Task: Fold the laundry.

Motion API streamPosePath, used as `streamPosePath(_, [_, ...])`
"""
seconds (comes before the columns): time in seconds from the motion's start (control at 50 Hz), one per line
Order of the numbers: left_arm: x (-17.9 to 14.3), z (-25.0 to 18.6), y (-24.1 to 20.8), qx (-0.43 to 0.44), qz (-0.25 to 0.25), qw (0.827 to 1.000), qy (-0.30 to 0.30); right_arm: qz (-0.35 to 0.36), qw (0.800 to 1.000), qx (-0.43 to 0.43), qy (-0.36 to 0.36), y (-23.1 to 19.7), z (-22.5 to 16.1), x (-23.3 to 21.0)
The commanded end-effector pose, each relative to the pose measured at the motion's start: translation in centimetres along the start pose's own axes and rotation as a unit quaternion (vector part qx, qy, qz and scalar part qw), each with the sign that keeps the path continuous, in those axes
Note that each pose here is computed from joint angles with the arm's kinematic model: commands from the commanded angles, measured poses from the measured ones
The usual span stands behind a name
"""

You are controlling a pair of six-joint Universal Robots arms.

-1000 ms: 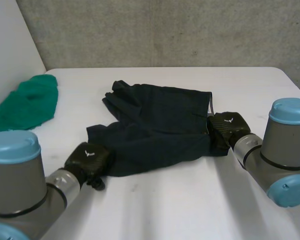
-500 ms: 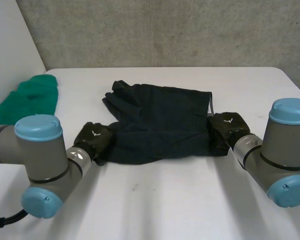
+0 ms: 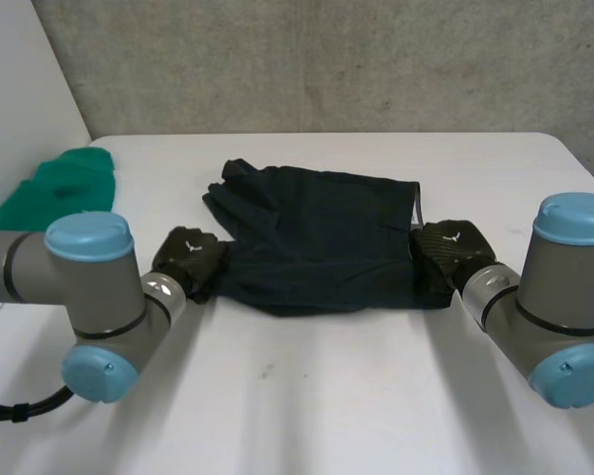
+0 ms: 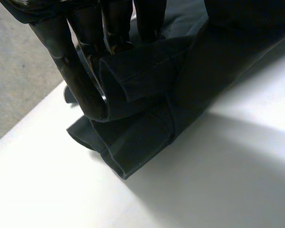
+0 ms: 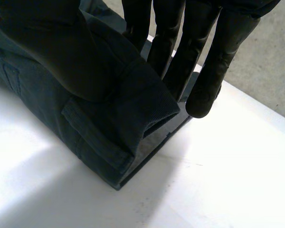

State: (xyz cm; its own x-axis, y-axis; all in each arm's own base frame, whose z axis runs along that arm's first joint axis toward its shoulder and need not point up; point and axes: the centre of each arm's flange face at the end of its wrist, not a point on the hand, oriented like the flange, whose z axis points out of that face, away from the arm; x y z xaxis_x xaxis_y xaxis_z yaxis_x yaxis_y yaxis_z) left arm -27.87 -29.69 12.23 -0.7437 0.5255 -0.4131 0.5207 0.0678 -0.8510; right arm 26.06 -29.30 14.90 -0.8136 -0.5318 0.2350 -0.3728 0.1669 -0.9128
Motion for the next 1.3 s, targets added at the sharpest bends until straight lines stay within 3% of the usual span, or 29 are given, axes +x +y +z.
streamPosePath(0.02, [-2.0, -2.8, -3.9, 0.039, -0.003, 0.999, -0.021, -0.078, 0.997, -0.001, -0.001, -1.1, -0.7, 0.2])
streamPosePath(0.12, [-4.5, -7.8, -9.5, 0.101, -0.001, 0.994, -0.049, -0.156, 0.986, 0.057, 0.032, -7.8, -4.5, 1.9])
streamPosePath(0.26, [-7.8, -15.0, -15.8, 0.188, 0.004, 0.977, -0.099, -0.185, 0.967, 0.154, 0.082, -16.2, -9.8, 3.8])
streamPosePath(0.4, [-7.4, -17.5, -15.8, 0.167, -0.006, 0.982, -0.083, -0.187, 0.972, 0.132, 0.062, -17.9, -12.0, 3.6])
streamPosePath(0.54, [-6.4, -15.6, -13.1, 0.11, -0.008, 0.992, -0.059, -0.178, 0.983, 0.044, 0.02, -14.2, -8.2, 3.1])
streamPosePath(0.66, [-5.2, -9.0, -9.5, 0.039, -0.006, 0.999, -0.03, -0.171, 0.985, 0.009, 0.003, -12.0, -5.0, 2.8])
streamPosePath(0.74, [-5.6, -5.0, -9.1, 0.039, 0.006, 0.999, -0.034, -0.161, 0.987, 0.019, 0.012, -11.3, -2.1, 3.0])
streamPosePath(0.8, [-7.2, -2.2, -11.1, 0.098, 0.026, 0.992, -0.071, -0.147, 0.985, 0.076, 0.053, -12.7, 0.3, 3.8])
streamPosePath(0.84, [-8.3, -1.4, -12.9, 0.146, 0.036, 0.984, -0.1, -0.139, 0.98, 0.119, 0.078, -14.2, 1.2, 4.2])
streamPosePath(0.9, [-10.8, -0.9, -17.6, 0.269, 0.052, 0.947, -0.17, -0.132, 0.958, 0.223, 0.122, -18.2, 2.2, 4.6])
streamPosePath(0.92, [-11.5, -1.2, -19.0, 0.303, 0.055, 0.933, -0.189, -0.128, 0.949, 0.256, 0.133, -19.5, 2.1, 4.8])
streamPosePath(0.94, [-12.8, -1.8, -21.5, 0.371, 0.056, 0.898, -0.231, -0.127, 0.927, 0.317, 0.154, -21.9, 1.9, 5.1])
streamPosePath(1.0, [-14.0, -3.7, -24.5, 0.448, 0.055, 0.851, -0.268, -0.124, 0.889, 0.399, 0.188, -25.1, 1.1, 6.0])
streamPosePath(1.02, [-14.8, -5.2, -26.2, 0.487, 0.053, 0.821, -0.291, -0.121, 0.864, 0.443, 0.206, -26.7, 0.5, 6.5])
streamPosePath(1.06, [-15.1, -6.2, -27.0, 0.502, 0.042, 0.81, -0.3, -0.119, 0.848, 0.469, 0.216, -27.7, -0.1, 6.7])
streamPosePath(1.08, [-15.2, -6.4, -27.0, 0.499, 0.027, 0.812, -0.301, -0.119, 0.837, 0.485, 0.222, -28.3, -0.6, 6.9])
streamPosePath(1.14, [-15.4, -6.4, -26.4, 0.485, 0.004, 0.823, -0.297, -0.12, 0.84, 0.481, 0.22, -28.2, -0.5, 6.7])
streamPosePath(1.16, [-15.2, -6.0, -25.4, 0.464, -0.006, 0.838, -0.287, -0.12, 0.848, 0.469, 0.214, -27.6, -0.2, 6.6])
streamPosePath(1.22, [-14.7, -5.2, -23.7, 0.43, -0.01, 0.861, -0.273, -0.12, 0.866, 0.441, 0.201, -26.2, 0.5, 6.1])
streamPosePath(1.3, [-13.4, -3.4, -18.2, 0.342, -0.013, 0.906, -0.248, -0.126, 0.909, 0.364, 0.159, -21.8, 2.3, 4.7])
